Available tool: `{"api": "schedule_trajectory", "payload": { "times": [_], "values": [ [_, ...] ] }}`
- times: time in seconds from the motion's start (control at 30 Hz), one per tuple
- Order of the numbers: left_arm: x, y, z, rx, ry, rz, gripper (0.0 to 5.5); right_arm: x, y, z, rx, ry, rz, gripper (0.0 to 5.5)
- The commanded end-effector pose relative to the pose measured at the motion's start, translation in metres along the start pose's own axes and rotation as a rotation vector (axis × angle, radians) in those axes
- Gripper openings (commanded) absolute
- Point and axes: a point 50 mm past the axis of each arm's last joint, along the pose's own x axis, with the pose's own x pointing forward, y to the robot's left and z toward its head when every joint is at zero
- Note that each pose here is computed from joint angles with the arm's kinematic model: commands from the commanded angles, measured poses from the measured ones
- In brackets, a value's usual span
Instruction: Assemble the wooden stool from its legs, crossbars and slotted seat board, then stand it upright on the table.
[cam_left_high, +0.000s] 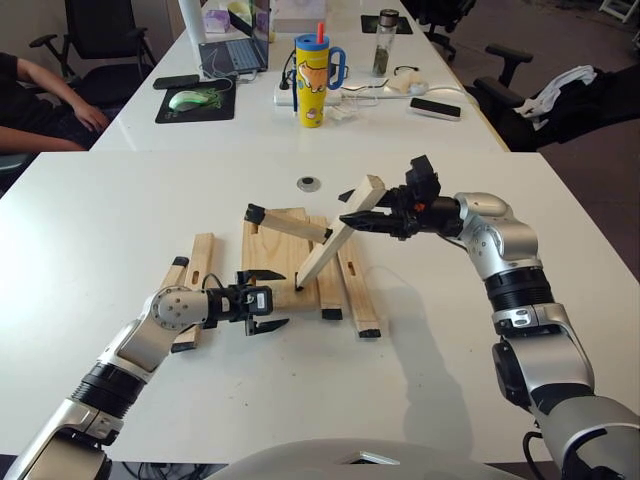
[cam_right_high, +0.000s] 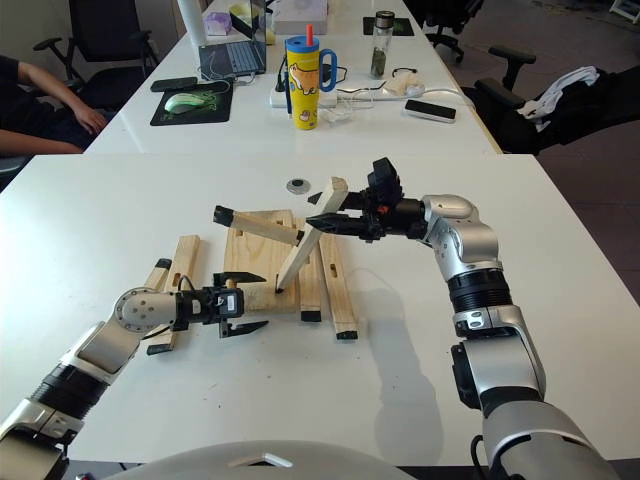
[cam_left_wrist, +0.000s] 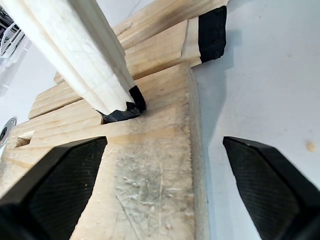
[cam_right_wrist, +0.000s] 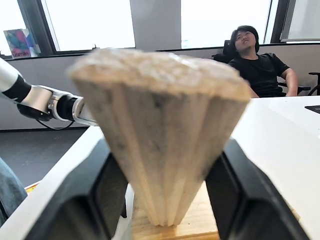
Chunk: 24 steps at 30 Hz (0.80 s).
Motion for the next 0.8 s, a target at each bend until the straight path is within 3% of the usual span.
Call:
{"api": "schedule_trajectory", "payload": {
  "times": [0.03, 0.33, 0.53, 0.67, 0.8],
  "values": [
    [0.005, -0.046, -0.031, -0.107, 0.160, -0.189, 4.32, 0.006, 0.004, -0.002, -0.029, 0.102, 0.019, 2.03],
    [0.011, -0.056, -0.030, -0.175, 0.165, -0.162, 4.32, 0.025, 0.016, -0.016, -0.082, 0.248, -0.033, 2.03],
    [0.014, -0.057, -0.027, -0.241, 0.157, -0.086, 4.32, 0.020, 0.024, -0.038, -0.019, 0.294, -0.084, 2.03],
    [0.015, -0.052, -0.028, -0.253, 0.162, -0.034, 4.32, 0.022, 0.019, -0.031, -0.004, 0.305, -0.071, 2.03],
    [0.013, -0.034, -0.019, -0.293, 0.062, 0.107, 4.32, 0.025, 0.010, -0.018, -0.042, 0.329, -0.056, 2.03]
  ]
}}
